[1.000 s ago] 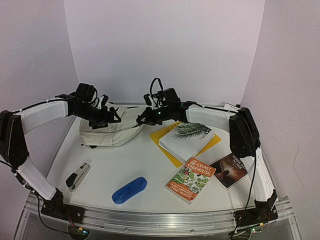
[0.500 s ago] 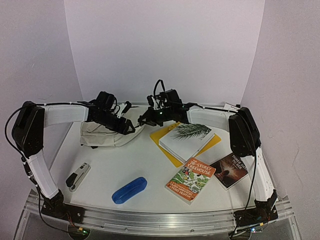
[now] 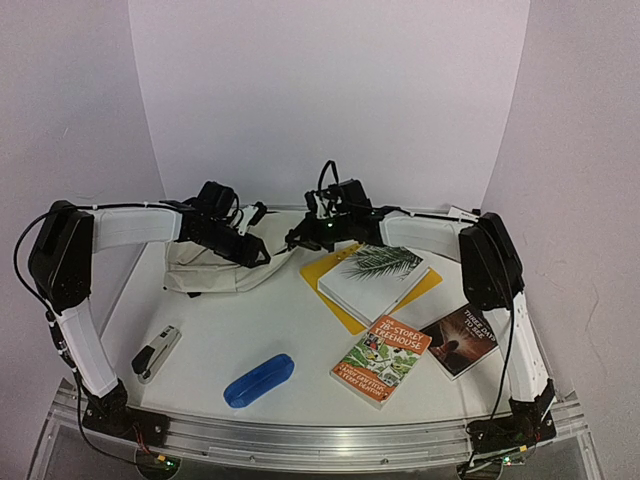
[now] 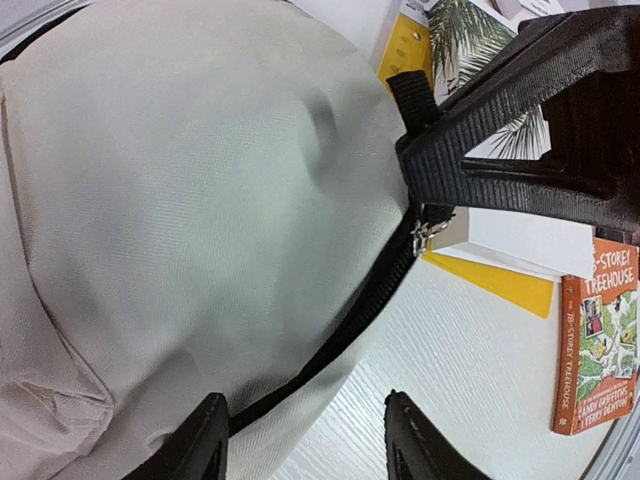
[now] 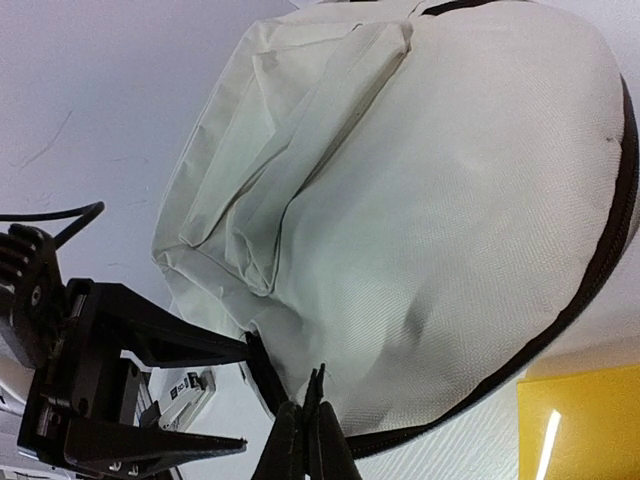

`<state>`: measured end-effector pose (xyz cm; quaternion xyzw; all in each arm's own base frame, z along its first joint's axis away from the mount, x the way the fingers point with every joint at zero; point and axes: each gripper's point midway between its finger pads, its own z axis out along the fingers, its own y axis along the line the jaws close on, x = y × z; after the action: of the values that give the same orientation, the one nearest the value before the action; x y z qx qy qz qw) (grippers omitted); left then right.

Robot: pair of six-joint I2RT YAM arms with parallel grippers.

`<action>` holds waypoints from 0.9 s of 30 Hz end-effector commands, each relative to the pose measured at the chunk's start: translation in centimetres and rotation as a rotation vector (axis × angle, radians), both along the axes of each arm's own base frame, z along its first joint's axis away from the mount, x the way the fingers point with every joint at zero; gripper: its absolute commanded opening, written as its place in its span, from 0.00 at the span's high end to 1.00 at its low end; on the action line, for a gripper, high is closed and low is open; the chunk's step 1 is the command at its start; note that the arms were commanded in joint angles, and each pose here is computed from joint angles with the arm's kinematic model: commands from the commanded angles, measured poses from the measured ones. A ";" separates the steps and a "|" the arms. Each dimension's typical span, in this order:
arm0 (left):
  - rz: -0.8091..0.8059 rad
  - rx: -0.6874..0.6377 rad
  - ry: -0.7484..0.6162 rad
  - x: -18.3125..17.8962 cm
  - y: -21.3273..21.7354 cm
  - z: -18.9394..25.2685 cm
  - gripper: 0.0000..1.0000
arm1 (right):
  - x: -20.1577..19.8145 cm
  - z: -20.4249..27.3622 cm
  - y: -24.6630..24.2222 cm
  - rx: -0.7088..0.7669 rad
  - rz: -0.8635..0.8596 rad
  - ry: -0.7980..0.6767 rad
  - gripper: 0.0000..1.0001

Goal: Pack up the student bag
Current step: Unzip the student bag at the center of the board.

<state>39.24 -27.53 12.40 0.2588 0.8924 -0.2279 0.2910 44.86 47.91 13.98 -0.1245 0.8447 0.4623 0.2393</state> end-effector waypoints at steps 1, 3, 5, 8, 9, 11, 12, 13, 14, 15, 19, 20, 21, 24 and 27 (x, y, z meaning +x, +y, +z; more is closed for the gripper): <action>-0.049 0.012 -0.113 0.4 -0.5 2.8 0.42 | 0.1 4.2 0.0 0.097 0.006 -0.042 1.00; -0.075 0.035 -0.139 0.8 -0.8 2.6 0.38 | 0.1 4.1 0.0 0.108 0.007 -0.036 1.00; -0.102 0.051 -0.153 1.2 -1.1 2.3 0.37 | 0.0 4.2 0.1 0.112 0.011 -0.036 1.00; -0.157 0.077 -0.162 1.7 -2.0 1.4 0.35 | 0.0 4.4 0.2 0.120 0.017 -0.038 1.00; -0.176 0.084 -0.167 1.7 -2.4 1.1 0.35 | 0.0 4.5 0.3 0.124 0.021 -0.039 1.00; -0.212 0.094 -0.179 1.8 -3.1 0.7 0.35 | -0.1 4.7 0.4 0.130 0.028 -0.038 1.00; -0.223 0.102 -0.186 1.9 -3.3 0.4 0.35 | -0.2 4.8 0.4 0.132 0.029 -0.038 1.00; -0.230 0.113 -0.194 2.0 -3.4 0.2 0.35 | -0.1 4.8 0.3 0.133 0.028 -0.038 1.00; -0.233 0.126 -0.202 2.2 -3.4 0.0 0.35 | -0.1 4.9 0.2 0.134 0.026 -0.038 1.00; -0.233 0.139 -0.209 2.4 -3.4 -0.1 0.36 | 0.0 4.9 0.1 0.134 0.024 -0.036 1.00; -0.231 0.192 -0.225 2.8 -3.0 -0.6 0.55 | 0.5 4.9 -0.3 0.140 0.008 -0.030 1.00; -0.232 0.208 -0.226 2.7 -2.9 -0.7 0.64 | 0.7 4.9 -0.4 0.141 0.005 -0.031 1.00; -0.224 0.224 -0.229 2.8 -2.6 -0.8 0.70 | 0.8 4.9 -0.6 0.141 0.001 -0.031 1.00; -0.198 0.245 -0.239 2.4 -1.7 -0.5 0.84 | 1.4 4.7 -1.4 0.134 -0.019 -0.030 1.00; -0.184 0.246 -0.241 1.5 -0.9 0.0 0.88 | 2.4 4.5 -2.7 0.124 -0.049 -0.032 1.00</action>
<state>40.98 -29.72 9.76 0.4061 0.8480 -0.1341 0.3130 45.47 47.06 13.68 -0.1006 0.8386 0.4870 0.2224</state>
